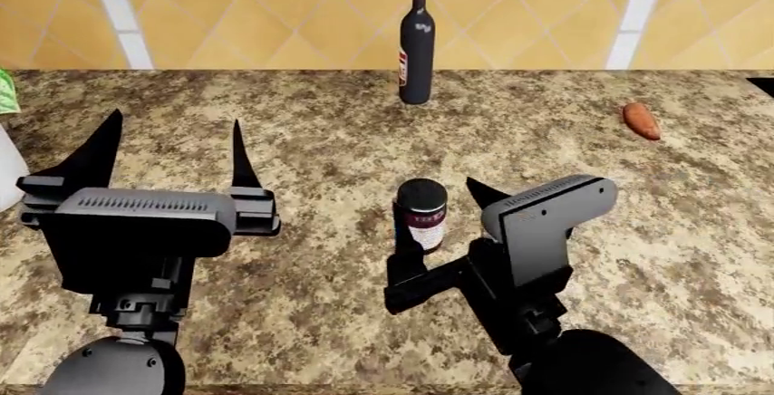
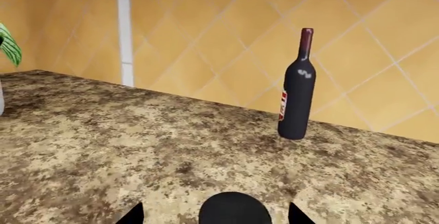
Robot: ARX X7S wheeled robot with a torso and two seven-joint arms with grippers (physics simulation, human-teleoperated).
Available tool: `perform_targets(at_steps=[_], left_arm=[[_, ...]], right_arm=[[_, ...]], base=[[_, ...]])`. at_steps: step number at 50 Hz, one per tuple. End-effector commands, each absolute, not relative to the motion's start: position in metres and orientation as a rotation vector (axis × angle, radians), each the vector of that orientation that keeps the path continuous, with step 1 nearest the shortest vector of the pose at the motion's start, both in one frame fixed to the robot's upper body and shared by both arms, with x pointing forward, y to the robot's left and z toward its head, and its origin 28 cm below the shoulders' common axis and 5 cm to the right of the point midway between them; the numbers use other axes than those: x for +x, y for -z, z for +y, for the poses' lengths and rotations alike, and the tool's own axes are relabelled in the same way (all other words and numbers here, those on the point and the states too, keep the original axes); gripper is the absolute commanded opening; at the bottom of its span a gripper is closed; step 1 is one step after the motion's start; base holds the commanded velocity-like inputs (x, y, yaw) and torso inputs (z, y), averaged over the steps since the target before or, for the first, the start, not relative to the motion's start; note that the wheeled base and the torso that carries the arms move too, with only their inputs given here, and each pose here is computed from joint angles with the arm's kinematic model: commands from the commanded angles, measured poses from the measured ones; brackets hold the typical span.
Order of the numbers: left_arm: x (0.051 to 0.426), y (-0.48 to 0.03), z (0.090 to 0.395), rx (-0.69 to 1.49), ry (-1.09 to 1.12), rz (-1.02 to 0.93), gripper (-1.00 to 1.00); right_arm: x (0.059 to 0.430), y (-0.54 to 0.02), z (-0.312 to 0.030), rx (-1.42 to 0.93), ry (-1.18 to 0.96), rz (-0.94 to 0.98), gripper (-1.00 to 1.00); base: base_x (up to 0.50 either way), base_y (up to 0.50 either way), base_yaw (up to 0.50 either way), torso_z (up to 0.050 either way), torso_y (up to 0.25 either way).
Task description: Pick the jam and peanut butter from the counter and place them in the cabinets closest to them.
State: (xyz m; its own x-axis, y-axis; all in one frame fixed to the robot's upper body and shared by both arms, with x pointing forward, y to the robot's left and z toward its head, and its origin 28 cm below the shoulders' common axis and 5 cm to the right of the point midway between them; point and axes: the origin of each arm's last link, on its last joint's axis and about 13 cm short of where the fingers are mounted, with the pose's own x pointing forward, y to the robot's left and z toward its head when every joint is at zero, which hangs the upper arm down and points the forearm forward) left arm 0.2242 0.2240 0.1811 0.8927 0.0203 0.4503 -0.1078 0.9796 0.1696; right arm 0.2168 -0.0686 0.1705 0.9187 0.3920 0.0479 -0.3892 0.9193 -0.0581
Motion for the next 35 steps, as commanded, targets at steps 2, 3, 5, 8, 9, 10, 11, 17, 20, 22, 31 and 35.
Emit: perform_targets(at_steps=[2,3,5,8,9,10,11,17,20,22,31,35], left_arm=[[0.224,-0.175,0.225,0.219,-0.057,-0.46,1.0],[0.225,-0.175,0.225,0.22,-0.057,-0.46,1.0],[0.224,-0.175,0.225,0.221,-0.057,-0.463,1.0],[0.224,-0.176,0.225,0.221,-0.057,-0.465,1.0],[0.224,-0.175,0.225,0.221,-0.057,-0.464,1.0],[0.224,-0.175,0.225,0.221,-0.057,-0.463,1.0],[0.224,-0.175,0.225,0.222,-0.056,-0.463,1.0],[0.224,-0.176,0.225,0.221,-0.056,-0.465,1.0],[0.224,-0.176,0.226,0.221,-0.06,-0.465,1.0],[0.224,-0.175,0.226,0.222,-0.06,-0.465,1.0],[0.224,-0.175,0.226,0.223,-0.064,-0.468,1.0],[0.223,-0.175,0.226,0.224,-0.064,-0.468,1.0]], right_arm=[[0.222,-0.165,-0.067,-0.065,-0.423,0.022,1.0],[0.223,-0.165,-0.067,-0.065,-0.422,0.025,1.0],[0.225,-0.165,-0.066,-0.069,-0.419,0.034,1.0],[0.227,-0.166,-0.066,-0.075,-0.41,0.045,1.0],[0.227,-0.166,-0.066,-0.076,-0.407,0.048,1.0],[0.227,-0.167,-0.067,-0.077,-0.404,0.051,1.0],[0.228,-0.166,-0.067,-0.077,-0.4,0.055,1.0],[0.232,-0.164,-0.068,-0.078,-0.376,0.075,1.0],[0.236,-0.161,-0.068,-0.076,-0.369,0.093,1.0],[0.238,-0.158,-0.068,-0.075,-0.372,0.107,1.0],[0.249,-0.147,-0.064,-0.081,-0.389,0.163,1.0],[0.253,-0.144,-0.064,-0.087,-0.389,0.184,1.0]], base=[[0.0,0.0,0.0,0.0,0.0],[0.0,0.0,0.0,0.0,0.0],[0.0,0.0,0.0,0.0,0.0],[0.0,0.0,0.0,0.0,0.0],[0.0,0.0,0.0,0.0,0.0],[0.0,0.0,0.0,0.0,0.0],[0.0,0.0,0.0,0.0,0.0],[0.0,0.0,0.0,0.0,0.0],[0.0,0.0,0.0,0.0,0.0],[0.0,0.0,0.0,0.0,0.0],[0.0,0.0,0.0,0.0,0.0],[0.0,0.0,0.0,0.0,0.0]])
